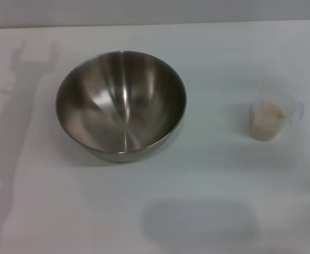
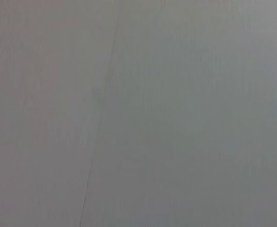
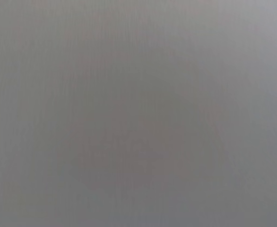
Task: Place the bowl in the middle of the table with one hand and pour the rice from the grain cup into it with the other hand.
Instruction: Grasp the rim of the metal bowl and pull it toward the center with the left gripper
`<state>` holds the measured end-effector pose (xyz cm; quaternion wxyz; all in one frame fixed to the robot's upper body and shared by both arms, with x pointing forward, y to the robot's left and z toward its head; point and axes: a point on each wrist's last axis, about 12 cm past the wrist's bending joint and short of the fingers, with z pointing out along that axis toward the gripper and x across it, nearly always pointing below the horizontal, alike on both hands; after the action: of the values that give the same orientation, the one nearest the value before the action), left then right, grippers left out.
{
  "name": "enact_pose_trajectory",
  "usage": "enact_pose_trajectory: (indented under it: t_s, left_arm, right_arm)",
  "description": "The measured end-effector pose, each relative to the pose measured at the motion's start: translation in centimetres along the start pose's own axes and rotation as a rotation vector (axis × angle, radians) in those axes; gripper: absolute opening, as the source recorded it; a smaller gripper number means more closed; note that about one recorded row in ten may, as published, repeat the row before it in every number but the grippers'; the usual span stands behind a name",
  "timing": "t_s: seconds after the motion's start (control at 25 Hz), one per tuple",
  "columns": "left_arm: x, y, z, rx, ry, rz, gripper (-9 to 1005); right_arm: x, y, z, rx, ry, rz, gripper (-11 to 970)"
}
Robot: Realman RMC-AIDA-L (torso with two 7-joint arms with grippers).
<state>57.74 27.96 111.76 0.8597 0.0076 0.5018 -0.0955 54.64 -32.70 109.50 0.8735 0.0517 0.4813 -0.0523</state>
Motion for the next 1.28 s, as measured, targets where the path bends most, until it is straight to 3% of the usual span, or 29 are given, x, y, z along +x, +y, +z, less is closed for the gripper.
enact_pose_trajectory:
  t_s: [0.64, 0.76, 0.88, 0.92, 1.08, 1.28]
  left_arm:
    - [0.0, 0.0, 0.4, -0.006, 0.005, -0.004, 796]
    - [0.0, -0.1, 1.8, -0.026, 0.052, -0.028, 796]
    - [0.0, -0.1, 3.0, -0.052, 0.126, -0.049, 796]
    - [-0.5, 0.0, 5.3, -0.094, 0.260, -0.083, 796]
    - [-1.5, 0.1, 6.8, -0.121, 0.369, -0.101, 796]
    - [-3.7, -0.2, 9.0, -0.156, 0.630, -0.122, 795]
  right_arm:
    - [0.0, 0.1, 0.1, -0.002, -0.002, -0.001, 632]
    - [0.0, 0.0, 0.1, -0.001, -0.001, -0.001, 632]
    - [0.0, 0.0, 0.0, 0.000, -0.003, -0.003, 632]
    - [-0.1, -0.1, -0.1, 0.000, -0.004, -0.004, 632]
    - [-0.1, -0.1, -0.1, 0.001, -0.003, -0.005, 632]
    - [0.0, -0.2, -0.2, 0.002, -0.001, -0.006, 631]
